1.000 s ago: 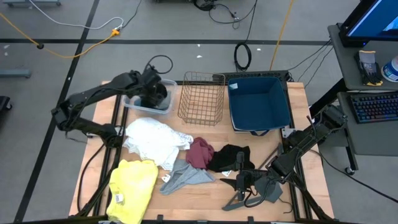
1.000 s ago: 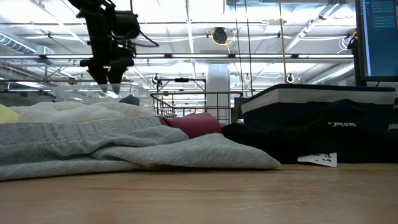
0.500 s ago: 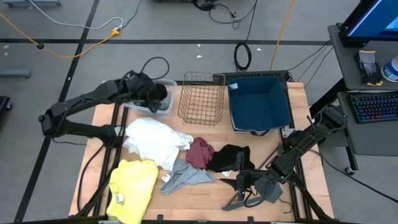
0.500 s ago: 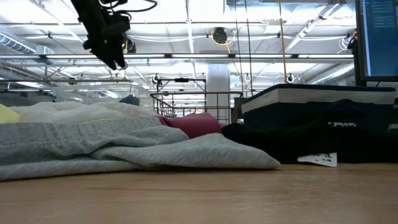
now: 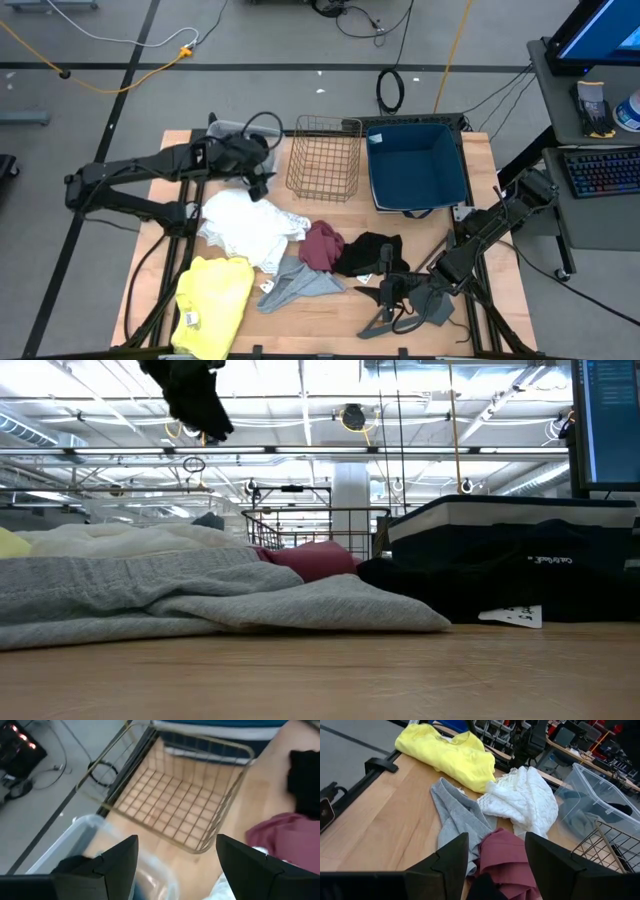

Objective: Pick & Place Cloths
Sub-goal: Put the black underwear into the wire basket

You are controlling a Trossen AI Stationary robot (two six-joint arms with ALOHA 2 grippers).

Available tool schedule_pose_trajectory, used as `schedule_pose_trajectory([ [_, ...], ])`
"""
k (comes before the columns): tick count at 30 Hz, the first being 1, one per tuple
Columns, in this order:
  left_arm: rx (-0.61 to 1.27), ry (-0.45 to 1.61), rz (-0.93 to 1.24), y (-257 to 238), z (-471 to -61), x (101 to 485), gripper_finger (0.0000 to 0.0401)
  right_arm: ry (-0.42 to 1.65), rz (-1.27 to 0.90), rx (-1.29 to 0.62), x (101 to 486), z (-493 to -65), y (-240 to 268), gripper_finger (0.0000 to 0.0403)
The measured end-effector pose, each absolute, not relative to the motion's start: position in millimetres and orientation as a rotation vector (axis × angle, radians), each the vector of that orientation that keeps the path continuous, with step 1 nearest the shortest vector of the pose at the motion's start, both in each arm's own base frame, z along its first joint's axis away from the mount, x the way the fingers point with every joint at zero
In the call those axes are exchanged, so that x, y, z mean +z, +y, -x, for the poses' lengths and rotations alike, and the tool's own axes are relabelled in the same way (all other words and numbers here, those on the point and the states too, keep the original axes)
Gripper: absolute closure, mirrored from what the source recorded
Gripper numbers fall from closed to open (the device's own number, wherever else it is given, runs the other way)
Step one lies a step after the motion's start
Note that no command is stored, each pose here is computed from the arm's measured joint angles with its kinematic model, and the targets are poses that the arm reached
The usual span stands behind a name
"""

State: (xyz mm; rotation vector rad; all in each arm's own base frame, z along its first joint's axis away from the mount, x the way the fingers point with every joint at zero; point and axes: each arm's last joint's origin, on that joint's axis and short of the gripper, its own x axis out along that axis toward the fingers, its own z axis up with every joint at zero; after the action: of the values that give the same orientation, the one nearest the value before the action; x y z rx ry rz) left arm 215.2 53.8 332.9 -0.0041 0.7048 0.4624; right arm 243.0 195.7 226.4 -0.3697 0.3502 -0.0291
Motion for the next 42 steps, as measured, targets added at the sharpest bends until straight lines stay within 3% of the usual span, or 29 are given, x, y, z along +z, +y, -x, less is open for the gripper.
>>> schedule_pose_trajectory([
  [16,0.312,0.607,-0.042,17,-227,337,0.013,0.385,0.345,-0.04,223,-241,194,0.0211],
  [26,0.31,0.596,-0.05,17,-233,289,0.013,0.485,0.297,0.037,214,-237,194,0.021],
  [42,0.255,0.518,0.01,15,-218,249,0.013,0.695,0.303,-0.054,197,-236,170,0.0191],
])
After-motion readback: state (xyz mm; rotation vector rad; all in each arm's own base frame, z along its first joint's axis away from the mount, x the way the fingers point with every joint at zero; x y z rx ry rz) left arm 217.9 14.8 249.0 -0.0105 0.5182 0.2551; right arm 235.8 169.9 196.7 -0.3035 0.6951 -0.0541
